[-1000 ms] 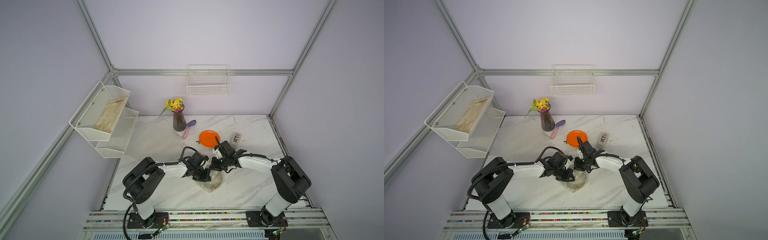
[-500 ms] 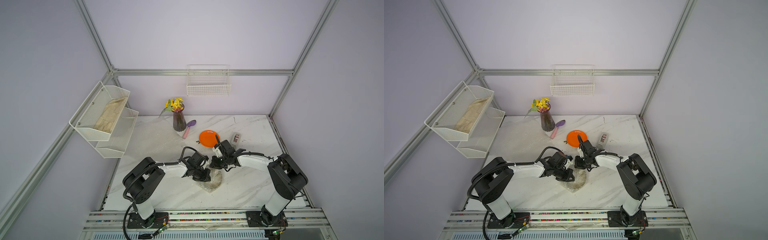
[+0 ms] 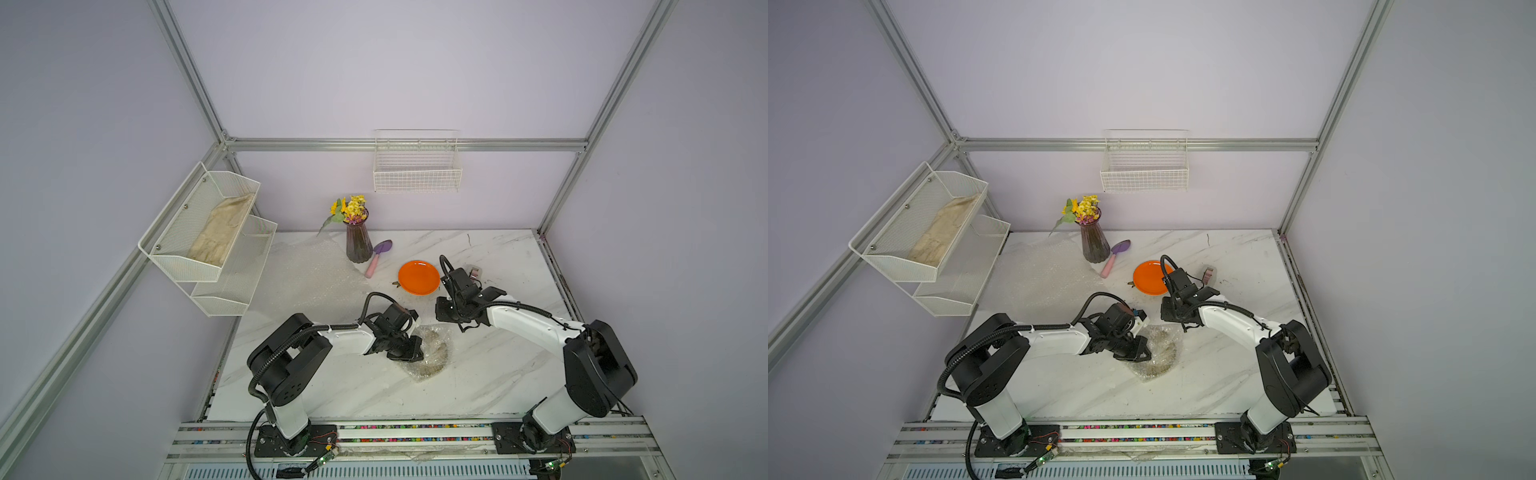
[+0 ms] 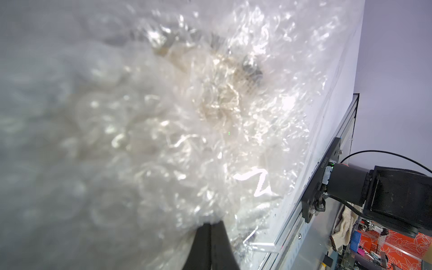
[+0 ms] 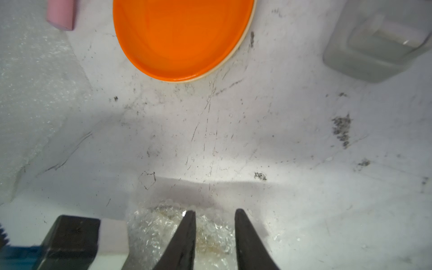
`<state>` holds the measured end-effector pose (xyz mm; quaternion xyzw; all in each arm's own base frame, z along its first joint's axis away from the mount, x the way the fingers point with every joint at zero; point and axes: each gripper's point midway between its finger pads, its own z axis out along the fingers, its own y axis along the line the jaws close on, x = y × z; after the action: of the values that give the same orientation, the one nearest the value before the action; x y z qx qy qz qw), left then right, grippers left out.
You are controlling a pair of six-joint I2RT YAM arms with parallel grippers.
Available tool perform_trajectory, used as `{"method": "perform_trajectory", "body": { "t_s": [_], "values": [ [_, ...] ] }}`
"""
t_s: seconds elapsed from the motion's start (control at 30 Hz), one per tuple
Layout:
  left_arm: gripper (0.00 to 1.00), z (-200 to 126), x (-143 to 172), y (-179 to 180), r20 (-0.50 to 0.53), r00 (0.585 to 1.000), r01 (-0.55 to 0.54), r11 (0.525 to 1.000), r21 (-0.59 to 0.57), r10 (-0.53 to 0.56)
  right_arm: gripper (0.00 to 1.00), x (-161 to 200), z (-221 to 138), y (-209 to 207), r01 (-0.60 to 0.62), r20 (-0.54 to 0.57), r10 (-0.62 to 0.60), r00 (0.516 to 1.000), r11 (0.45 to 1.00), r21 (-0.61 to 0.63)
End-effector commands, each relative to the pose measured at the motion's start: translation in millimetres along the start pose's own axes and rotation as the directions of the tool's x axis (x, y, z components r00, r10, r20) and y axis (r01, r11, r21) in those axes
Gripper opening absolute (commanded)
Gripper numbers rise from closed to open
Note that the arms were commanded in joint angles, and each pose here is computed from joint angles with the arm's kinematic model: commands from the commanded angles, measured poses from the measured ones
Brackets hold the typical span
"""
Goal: Wrap dinner plates in bubble wrap
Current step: Stick the tape on the bubble wrap.
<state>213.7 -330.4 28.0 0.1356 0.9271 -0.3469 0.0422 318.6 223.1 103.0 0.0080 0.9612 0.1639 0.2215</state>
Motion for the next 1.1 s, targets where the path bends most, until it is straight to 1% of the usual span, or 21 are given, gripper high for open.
{"method": "perform_trajectory", "body": {
  "t_s": [0.0, 0.03, 0.1, 0.13, 0.17, 0.3, 0.33, 0.37, 0.43, 0.47, 0.53, 0.6, 0.63, 0.7, 0.77, 0.83, 0.9, 0.93, 1.07],
  "values": [
    [0.04, 12, 58, 52, -0.165, 0.979, 0.088, 0.980, -0.178, -0.118, 0.19, 38, -8, 16, -0.047, -0.152, 0.026, 0.988, 0.990, -0.133],
    [0.04, 12, 58, 52, -0.166, 0.979, 0.088, 0.980, -0.179, -0.119, 0.14, 46, -10, 29, -0.079, -0.189, 0.038, 0.981, 0.974, -0.213],
    [0.04, 12, 59, 53, -0.166, 0.979, 0.089, 0.980, -0.179, -0.119, 0.04, 59, -12, 53, -0.162, -0.259, 0.068, 0.963, 0.918, -0.362],
    [0.04, 12, 59, 52, -0.167, 0.979, 0.089, 0.980, -0.178, -0.119, 0.00, 61, -11, 59, -0.186, -0.275, 0.076, 0.958, 0.897, -0.402],
    [0.04, 12, 59, 52, -0.168, 0.978, 0.090, 0.980, -0.177, -0.120, 0.00, 61, -9, 60, -0.200, -0.281, 0.085, 0.956, 0.889, -0.412],
    [0.04, 12, 59, 52, -0.165, 0.979, 0.089, 0.980, -0.178, -0.119, 0.00, 71, 20, 37, -0.244, -0.318, 0.130, 0.939, 0.904, -0.350],
    [0.04, 12, 58, 52, -0.164, 0.979, 0.088, 0.980, -0.177, -0.117, 0.00, 74, 31, 26, -0.264, -0.327, 0.157, 0.932, 0.913, -0.312],
    [0.04, 12, 59, 52, -0.165, 0.979, 0.088, 0.980, -0.178, -0.118, 0.00, 78, 41, 9, -0.275, -0.325, 0.192, 0.926, 0.933, -0.233],
    [0.04, 11, 58, 52, -0.163, 0.979, 0.089, 0.980, -0.178, -0.119, 0.00, 81, 49, -15, -0.209, -0.299, 0.166, 0.940, 0.970, -0.120],
    [0.04, 12, 59, 53, -0.164, 0.979, 0.090, 0.980, -0.179, -0.120, 0.00, 79, 51, -18, -0.197, -0.299, 0.157, 0.941, 0.974, -0.110],
    [0.04, 12, 59, 53, -0.166, 0.979, 0.090, 0.980, -0.178, -0.120, 0.00, 74, 48, -19, -0.179, -0.299, 0.140, 0.944, 0.978, -0.107],
    [0.04, 12, 59, 52, -0.167, 0.979, 0.089, 0.980, -0.176, -0.119, 0.00, 67, 32, -18, -0.131, -0.280, 0.098, 0.955, 0.986, -0.099],
    [0.04, 12, 60, 53, -0.168, 0.978, 0.090, 0.980, -0.177, -0.120, 0.00, 62, 22, -15, -0.126, -0.264, 0.093, 0.960, 0.986, -0.111],
    [0.04, 12, 59, 52, -0.167, 0.979, 0.089, 0.980, -0.176, -0.119, 0.00, 63, 6, 0, -0.155, -0.271, 0.100, 0.957, 0.969, -0.191],
    [0.04, 12, 60, 53, -0.170, 0.978, 0.090, 0.980, -0.176, -0.120, 0.00, 81, 0, 20, -0.225, -0.347, 0.115, 0.931, 0.928, -0.297],
    [0.04, 13, 60, 53, -0.171, 0.978, 0.092, 0.980, -0.178, -0.123, 0.00, 104, 2, 28, -0.258, -0.419, 0.106, 0.902, 0.909, -0.326],
    [0.04, 13, 60, 53, -0.170, 0.978, 0.093, 0.980, -0.178, -0.123, 0.00, 120, 8, 25, -0.281, -0.455, 0.114, 0.883, 0.905, -0.319],
    [0.04, 13, 60, 53, -0.170, 0.978, 0.092, 0.980, -0.178, -0.123, 0.00, 129, 12, 19, -0.288, -0.476, 0.120, 0.871, 0.910, -0.297],
    [0.04, 13, 60, 54, -0.170, 0.978, 0.093, 0.979, -0.180, -0.124, 0.00, 137, 20, -9, -0.195, -0.482, 0.097, 0.871, 0.968, -0.157]
  ]
}}
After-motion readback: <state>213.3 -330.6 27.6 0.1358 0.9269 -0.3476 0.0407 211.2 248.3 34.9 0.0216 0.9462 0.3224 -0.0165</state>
